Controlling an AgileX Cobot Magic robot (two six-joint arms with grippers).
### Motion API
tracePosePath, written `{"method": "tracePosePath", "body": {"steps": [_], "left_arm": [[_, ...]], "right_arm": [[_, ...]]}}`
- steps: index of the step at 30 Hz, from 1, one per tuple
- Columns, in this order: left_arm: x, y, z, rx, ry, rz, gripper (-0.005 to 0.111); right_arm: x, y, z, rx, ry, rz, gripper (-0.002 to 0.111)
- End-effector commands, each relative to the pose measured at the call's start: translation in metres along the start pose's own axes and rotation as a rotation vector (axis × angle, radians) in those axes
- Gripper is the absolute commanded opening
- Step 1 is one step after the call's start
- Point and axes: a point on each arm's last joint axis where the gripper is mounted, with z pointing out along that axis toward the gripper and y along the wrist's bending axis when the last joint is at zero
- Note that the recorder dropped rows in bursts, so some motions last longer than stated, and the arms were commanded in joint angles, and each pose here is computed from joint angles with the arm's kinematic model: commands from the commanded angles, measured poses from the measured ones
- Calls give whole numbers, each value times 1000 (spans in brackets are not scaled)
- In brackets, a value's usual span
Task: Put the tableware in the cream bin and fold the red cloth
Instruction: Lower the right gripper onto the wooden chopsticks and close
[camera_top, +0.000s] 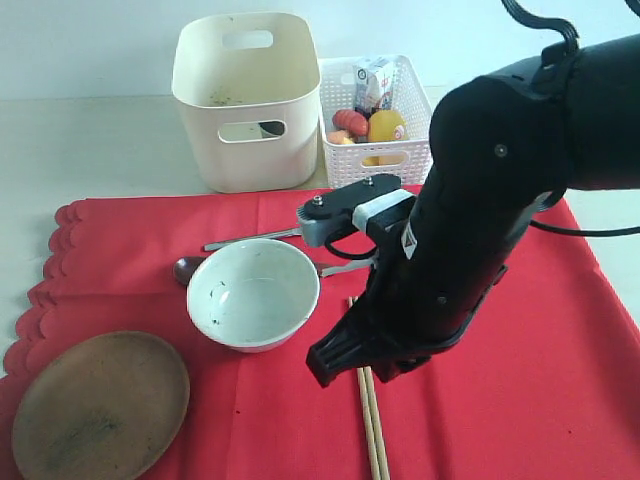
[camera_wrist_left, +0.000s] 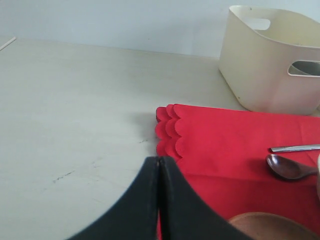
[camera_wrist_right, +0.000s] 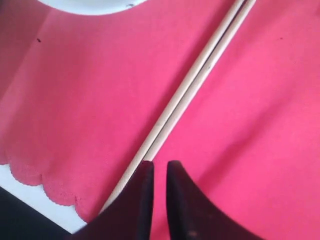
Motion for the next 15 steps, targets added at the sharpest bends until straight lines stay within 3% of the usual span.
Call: {"method": "tracePosePath", "body": {"steps": [1,7,15], "left_arm": [[0,0,0,0,-15,-1,0],[0,0,0,0,-15,2,0],[0,0,0,0,-15,-1,0]], "right_arm": [[1,1,4,0,-10,7,26],[-2,0,14,6,0,11,41],[-9,-1,35,11,5,22,42]]}}
